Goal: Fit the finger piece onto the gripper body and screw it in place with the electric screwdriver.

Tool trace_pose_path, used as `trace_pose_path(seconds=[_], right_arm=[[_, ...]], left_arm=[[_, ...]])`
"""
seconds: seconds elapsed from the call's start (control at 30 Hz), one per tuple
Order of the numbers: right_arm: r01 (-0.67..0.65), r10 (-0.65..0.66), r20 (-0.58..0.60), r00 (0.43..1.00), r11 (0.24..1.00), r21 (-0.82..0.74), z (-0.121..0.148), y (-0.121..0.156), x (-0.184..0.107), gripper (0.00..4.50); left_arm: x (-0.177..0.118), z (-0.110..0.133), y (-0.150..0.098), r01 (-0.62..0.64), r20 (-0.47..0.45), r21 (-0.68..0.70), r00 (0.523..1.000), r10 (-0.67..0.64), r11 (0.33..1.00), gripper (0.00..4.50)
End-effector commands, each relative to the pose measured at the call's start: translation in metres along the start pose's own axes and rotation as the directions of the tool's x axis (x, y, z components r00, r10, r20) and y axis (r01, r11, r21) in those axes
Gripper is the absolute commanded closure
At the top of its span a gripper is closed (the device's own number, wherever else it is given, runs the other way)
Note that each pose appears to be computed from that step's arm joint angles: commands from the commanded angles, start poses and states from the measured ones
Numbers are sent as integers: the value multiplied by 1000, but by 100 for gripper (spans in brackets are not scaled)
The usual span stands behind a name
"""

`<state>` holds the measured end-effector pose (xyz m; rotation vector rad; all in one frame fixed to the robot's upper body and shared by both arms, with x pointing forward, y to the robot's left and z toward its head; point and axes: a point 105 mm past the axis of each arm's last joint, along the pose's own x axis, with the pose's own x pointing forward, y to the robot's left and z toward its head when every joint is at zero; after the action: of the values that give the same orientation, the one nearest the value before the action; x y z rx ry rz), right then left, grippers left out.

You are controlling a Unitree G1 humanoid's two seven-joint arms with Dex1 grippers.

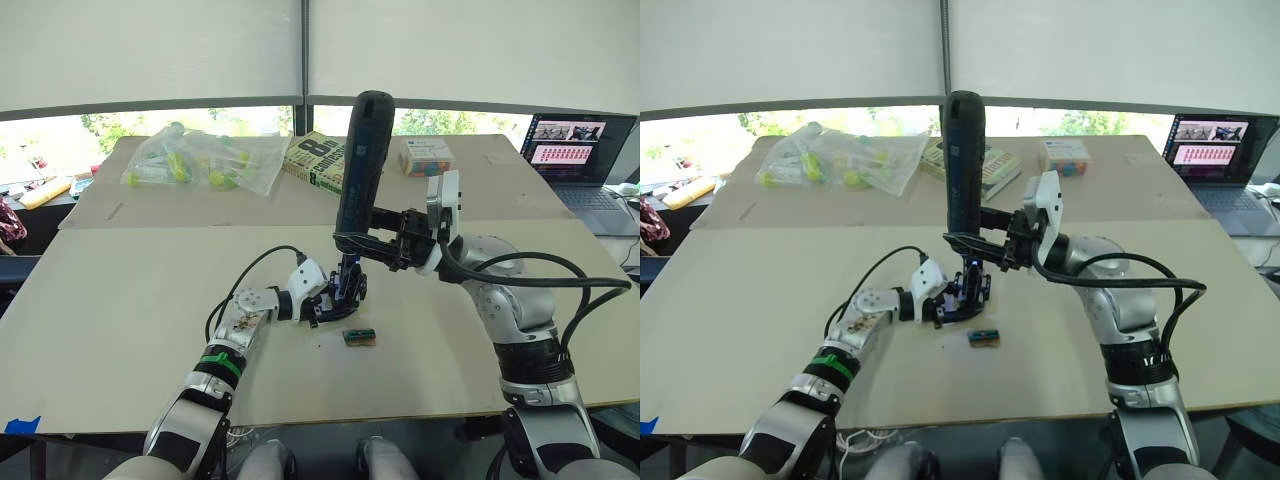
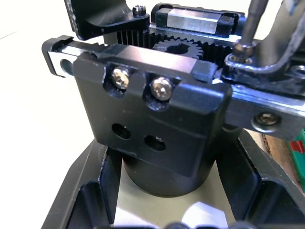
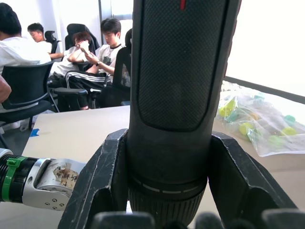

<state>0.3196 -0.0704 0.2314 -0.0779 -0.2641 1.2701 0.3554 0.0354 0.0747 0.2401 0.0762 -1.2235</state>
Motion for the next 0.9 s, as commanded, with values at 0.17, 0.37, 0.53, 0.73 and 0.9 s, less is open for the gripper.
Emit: trace_pose_path(seconds=[0.17, 0.37, 0.53, 0.73, 0.9], right_arm=[[-50, 50, -25, 998, 999, -1, 5, -1, 4, 255], [-119, 130, 165, 978, 990, -73, 61, 2, 7, 255], [-102, 127, 250, 960, 989, -110, 82, -4, 0, 255], [-125, 152, 286, 946, 986, -110, 89, 0, -9, 255], [-192, 210, 284, 936, 977, -91, 100, 13, -20, 255]], left_arm=[[-4, -2, 0, -17, 15, -16, 1000, 18, 1000, 217], [-7, -7, 5, -46, -4, -18, 999, 46, 999, 217], [-8, -10, 5, -48, -13, -21, 999, 48, 999, 217], [-7, -10, 5, -47, -10, -37, 999, 46, 998, 217], [-16, -7, 7, -18, -8, -20, 1000, 18, 1000, 79]])
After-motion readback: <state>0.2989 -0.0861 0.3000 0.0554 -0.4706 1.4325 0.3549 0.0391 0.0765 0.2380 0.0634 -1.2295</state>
